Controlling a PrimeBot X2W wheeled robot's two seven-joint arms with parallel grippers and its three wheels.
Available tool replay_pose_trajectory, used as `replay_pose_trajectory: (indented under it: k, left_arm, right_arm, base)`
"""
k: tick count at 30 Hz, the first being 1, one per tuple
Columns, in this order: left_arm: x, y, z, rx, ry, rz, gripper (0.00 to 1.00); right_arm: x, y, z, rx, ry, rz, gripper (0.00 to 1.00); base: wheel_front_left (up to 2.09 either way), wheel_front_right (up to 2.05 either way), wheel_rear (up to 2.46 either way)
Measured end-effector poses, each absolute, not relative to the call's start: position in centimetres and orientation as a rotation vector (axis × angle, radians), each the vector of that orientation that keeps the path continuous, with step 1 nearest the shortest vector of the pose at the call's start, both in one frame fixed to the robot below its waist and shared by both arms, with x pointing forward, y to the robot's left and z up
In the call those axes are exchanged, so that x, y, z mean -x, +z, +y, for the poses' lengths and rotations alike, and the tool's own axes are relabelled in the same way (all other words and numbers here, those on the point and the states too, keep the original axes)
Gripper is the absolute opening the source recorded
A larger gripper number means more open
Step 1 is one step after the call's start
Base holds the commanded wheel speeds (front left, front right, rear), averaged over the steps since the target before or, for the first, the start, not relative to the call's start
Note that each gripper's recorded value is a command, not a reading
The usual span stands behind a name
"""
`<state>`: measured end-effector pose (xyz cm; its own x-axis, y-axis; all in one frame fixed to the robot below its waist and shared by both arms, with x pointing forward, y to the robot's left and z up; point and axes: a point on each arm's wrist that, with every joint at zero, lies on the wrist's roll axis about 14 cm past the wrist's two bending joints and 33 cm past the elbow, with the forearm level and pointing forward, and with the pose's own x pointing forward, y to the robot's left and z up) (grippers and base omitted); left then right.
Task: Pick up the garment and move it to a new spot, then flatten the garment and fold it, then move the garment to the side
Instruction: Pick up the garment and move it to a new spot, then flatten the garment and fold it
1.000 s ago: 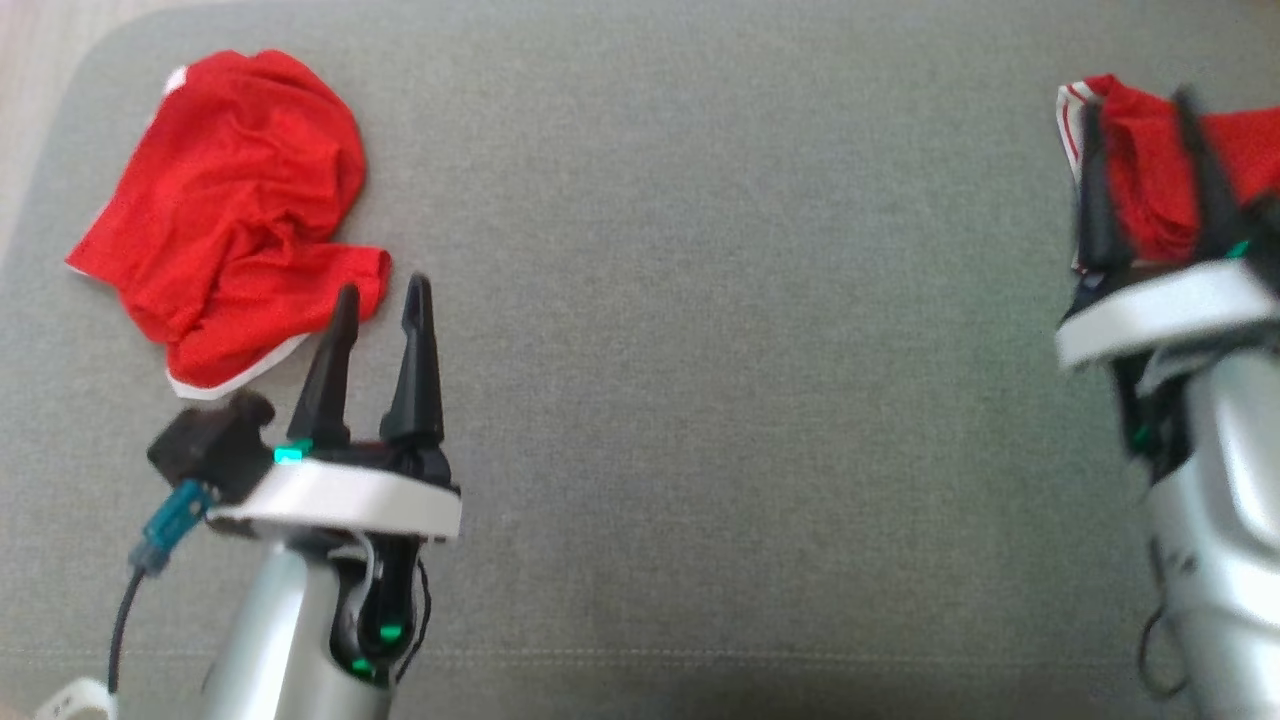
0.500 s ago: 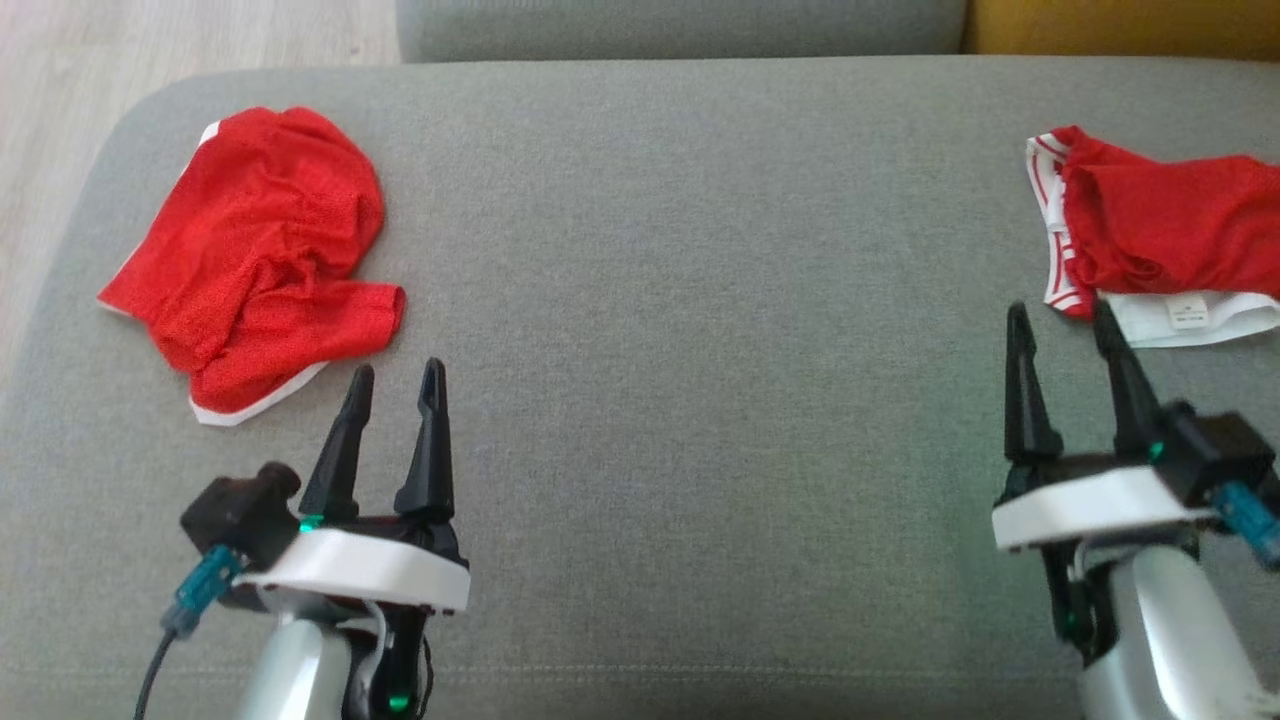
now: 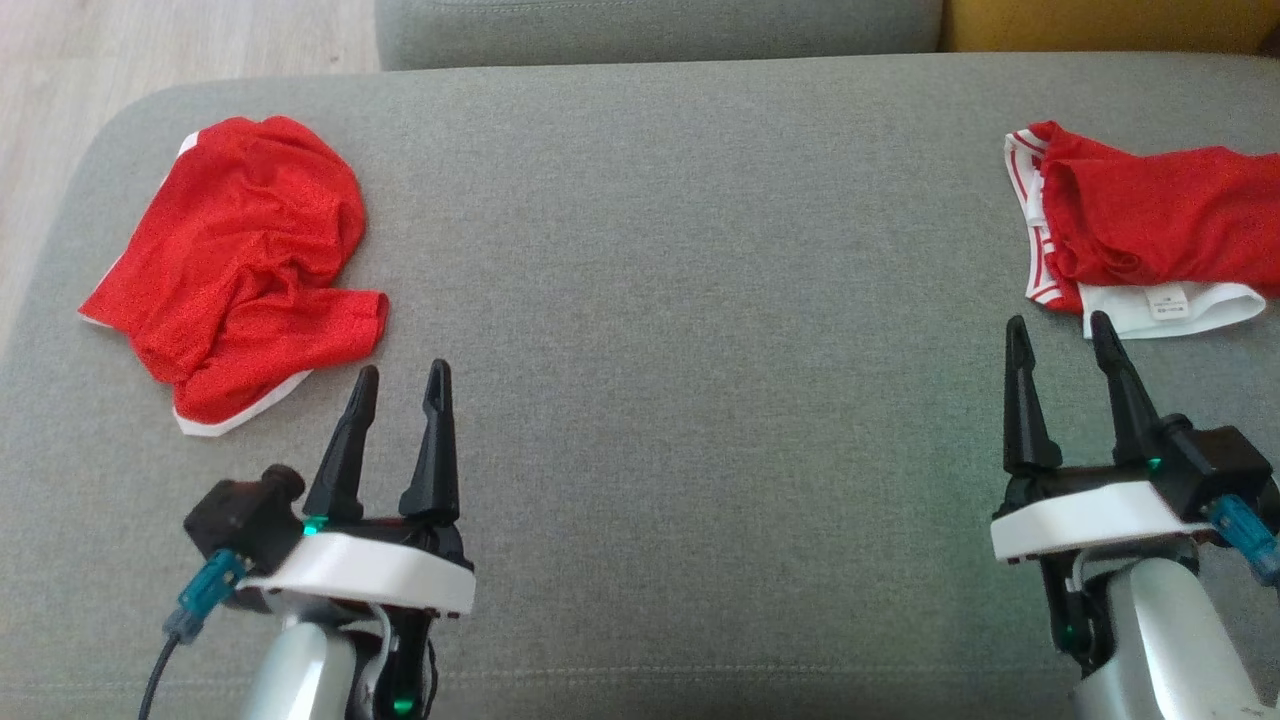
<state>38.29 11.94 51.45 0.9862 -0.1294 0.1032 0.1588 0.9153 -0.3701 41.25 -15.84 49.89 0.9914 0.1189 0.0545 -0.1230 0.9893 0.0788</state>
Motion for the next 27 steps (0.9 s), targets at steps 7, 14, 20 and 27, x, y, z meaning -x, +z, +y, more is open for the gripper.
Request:
replay_pose_trajectory:
  k: [7, 14, 20, 27]
  left_arm:
    - [-38.4, 51.4, 11.9, 0.388, -0.150, -0.074, 1.00]
    - [-38.4, 51.0, 12.2, 0.389, -0.139, -0.066, 1.00]
    - [-38.2, 51.1, 13.5, 0.391, -0.099, -0.073, 1.00]
    - [-37.0, 51.5, 17.1, 0.391, 0.016, -0.101, 1.00]
  right_arm:
    - [-41.2, 49.8, -15.9, -0.084, 0.119, -0.047, 1.00]
    - [-41.5, 49.4, -15.6, -0.086, 0.125, -0.037, 1.00]
    - [-42.1, 48.9, -13.8, -0.088, 0.175, -0.023, 1.00]
    - [-42.7, 48.5, -8.8, -0.094, 0.318, -0.011, 1.00]
  base:
    - [0.00, 0.00, 0.00]
    - [0.00, 0.00, 0.00]
    - [0.00, 0.00, 0.00]
    - [0.00, 0.00, 0.00]
